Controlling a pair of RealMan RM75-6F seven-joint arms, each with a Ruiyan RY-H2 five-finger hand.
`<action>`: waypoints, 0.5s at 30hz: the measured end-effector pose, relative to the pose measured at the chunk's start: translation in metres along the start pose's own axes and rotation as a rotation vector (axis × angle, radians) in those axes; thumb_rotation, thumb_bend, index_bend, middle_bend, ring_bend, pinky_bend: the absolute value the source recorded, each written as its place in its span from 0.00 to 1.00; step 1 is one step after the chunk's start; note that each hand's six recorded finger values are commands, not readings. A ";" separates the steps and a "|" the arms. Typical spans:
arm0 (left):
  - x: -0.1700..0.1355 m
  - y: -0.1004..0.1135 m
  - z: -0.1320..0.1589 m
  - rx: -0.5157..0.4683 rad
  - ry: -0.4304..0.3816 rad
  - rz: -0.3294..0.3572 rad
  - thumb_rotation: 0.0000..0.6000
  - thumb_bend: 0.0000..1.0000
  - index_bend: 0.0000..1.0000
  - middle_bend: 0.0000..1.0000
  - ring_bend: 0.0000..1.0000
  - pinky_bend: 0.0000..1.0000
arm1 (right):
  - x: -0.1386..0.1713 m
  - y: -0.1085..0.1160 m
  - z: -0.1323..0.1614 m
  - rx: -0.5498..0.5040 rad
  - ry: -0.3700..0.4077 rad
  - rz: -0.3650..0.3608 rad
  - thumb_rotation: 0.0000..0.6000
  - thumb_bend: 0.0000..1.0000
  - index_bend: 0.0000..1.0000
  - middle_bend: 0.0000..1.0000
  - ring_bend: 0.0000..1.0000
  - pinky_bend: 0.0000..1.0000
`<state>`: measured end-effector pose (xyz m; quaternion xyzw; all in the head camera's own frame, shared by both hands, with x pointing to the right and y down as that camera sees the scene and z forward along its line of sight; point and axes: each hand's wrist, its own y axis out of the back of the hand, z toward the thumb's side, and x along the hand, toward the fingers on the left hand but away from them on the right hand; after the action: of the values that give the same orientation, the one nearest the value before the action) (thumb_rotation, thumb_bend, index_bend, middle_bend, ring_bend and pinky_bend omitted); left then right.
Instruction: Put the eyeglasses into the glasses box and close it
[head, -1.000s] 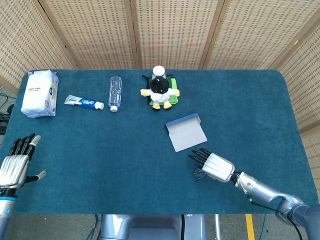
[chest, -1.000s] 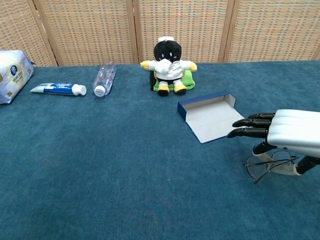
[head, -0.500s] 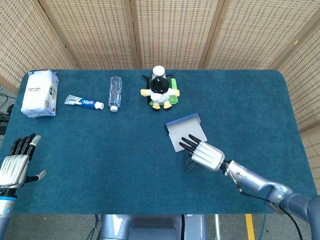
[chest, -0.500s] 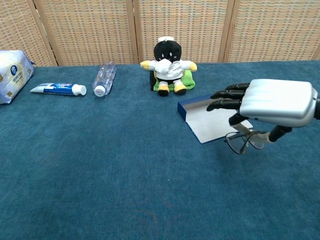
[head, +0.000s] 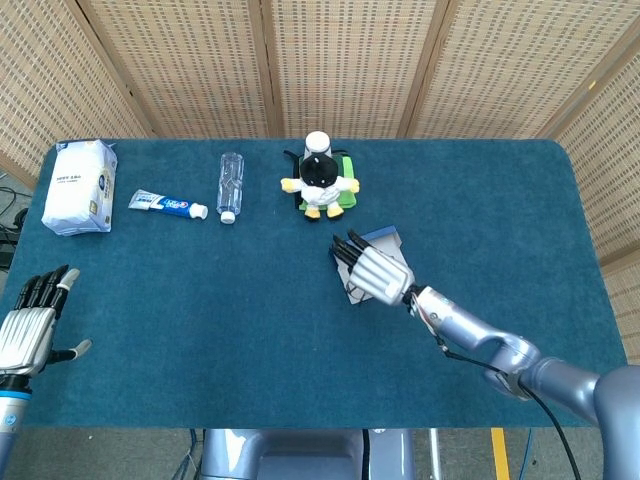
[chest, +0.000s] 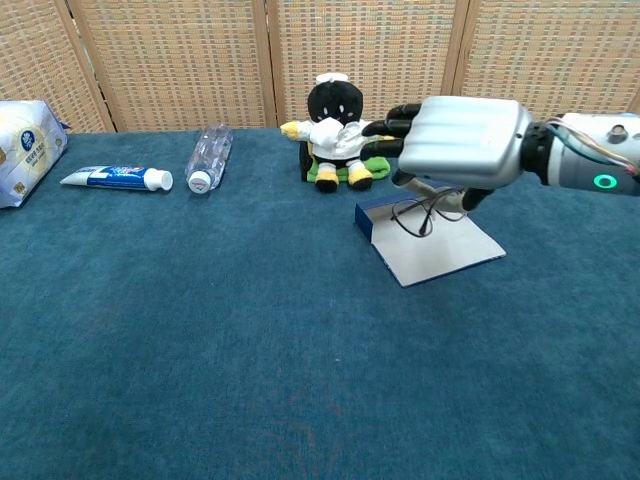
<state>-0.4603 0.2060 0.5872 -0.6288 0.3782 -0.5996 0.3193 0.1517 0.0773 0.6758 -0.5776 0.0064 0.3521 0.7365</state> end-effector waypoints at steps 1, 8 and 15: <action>0.000 0.000 0.000 -0.001 -0.001 -0.001 1.00 0.03 0.00 0.00 0.00 0.00 | -0.006 0.001 -0.001 0.010 -0.007 0.003 1.00 0.47 0.59 0.15 0.00 0.14; 0.001 0.000 -0.002 -0.009 0.006 -0.004 1.00 0.03 0.00 0.00 0.00 0.00 | -0.036 -0.008 -0.006 0.125 -0.039 0.045 1.00 0.48 0.59 0.16 0.01 0.14; 0.002 0.001 -0.006 -0.019 0.018 -0.009 1.00 0.03 0.00 0.00 0.00 0.00 | -0.048 -0.033 -0.010 0.209 -0.059 0.119 1.00 0.49 0.59 0.17 0.01 0.14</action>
<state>-0.4664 0.2043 0.5878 -0.6281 0.3839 -0.6031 0.3071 0.1370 0.0413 0.7200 -0.4857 0.0556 0.4096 0.7702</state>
